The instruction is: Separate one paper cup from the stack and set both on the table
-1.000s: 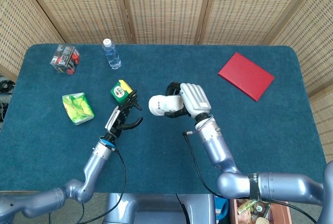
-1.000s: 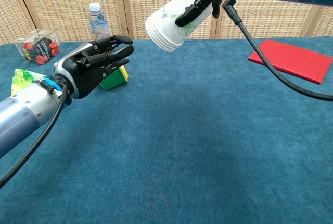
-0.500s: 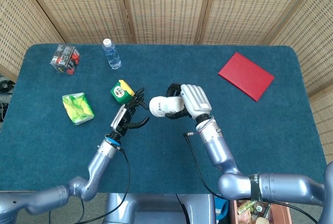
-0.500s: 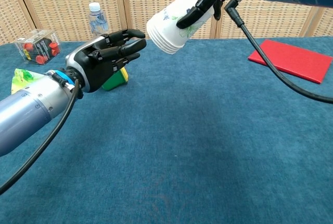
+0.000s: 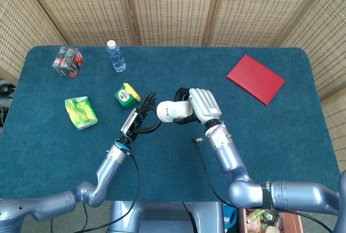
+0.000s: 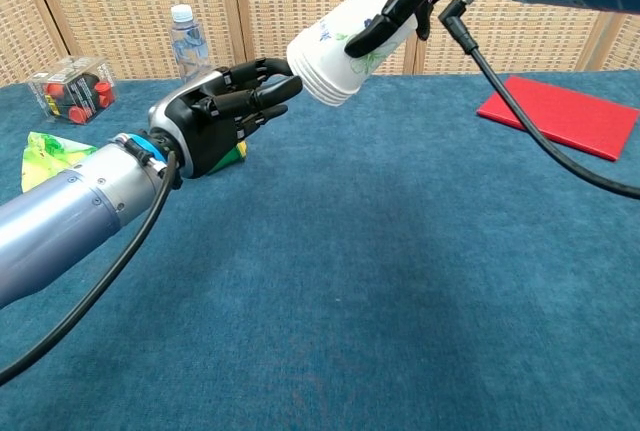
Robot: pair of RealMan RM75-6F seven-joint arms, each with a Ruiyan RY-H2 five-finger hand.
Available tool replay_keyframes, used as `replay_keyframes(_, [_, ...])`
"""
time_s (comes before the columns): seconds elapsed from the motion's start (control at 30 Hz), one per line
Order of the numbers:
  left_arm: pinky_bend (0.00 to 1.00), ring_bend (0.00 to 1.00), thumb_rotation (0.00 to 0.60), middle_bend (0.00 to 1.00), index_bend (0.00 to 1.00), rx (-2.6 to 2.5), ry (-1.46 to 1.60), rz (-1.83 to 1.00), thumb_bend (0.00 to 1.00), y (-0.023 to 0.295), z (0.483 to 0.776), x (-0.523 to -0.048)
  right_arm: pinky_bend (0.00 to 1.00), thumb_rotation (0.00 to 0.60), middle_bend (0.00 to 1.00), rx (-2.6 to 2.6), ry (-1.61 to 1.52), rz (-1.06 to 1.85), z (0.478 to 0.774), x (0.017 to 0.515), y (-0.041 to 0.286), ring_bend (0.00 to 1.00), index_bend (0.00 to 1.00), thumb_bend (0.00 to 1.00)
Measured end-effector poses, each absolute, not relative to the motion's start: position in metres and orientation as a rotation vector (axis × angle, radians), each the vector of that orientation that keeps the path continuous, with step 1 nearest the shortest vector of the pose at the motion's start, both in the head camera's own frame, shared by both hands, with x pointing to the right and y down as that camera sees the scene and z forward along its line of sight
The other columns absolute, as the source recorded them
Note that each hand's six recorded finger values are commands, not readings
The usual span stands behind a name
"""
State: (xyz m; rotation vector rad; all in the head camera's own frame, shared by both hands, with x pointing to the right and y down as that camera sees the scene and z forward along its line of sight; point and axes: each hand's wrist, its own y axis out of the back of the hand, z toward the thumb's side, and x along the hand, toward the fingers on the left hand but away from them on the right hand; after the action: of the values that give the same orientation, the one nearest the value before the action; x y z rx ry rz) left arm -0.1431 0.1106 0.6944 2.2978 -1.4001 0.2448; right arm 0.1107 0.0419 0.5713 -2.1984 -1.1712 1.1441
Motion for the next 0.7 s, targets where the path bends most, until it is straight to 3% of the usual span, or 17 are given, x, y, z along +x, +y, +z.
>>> replay_keyframes(0.7, [0.00,0.00,0.600,0.03,0.59,2.313,-1.378,0.210,0.37,0.106,0.690,-0.129,0.68,0.600,0.58,-2.193,-1.160,1.155,0.573,0.114,0.043,0.44,0.70,0.17])
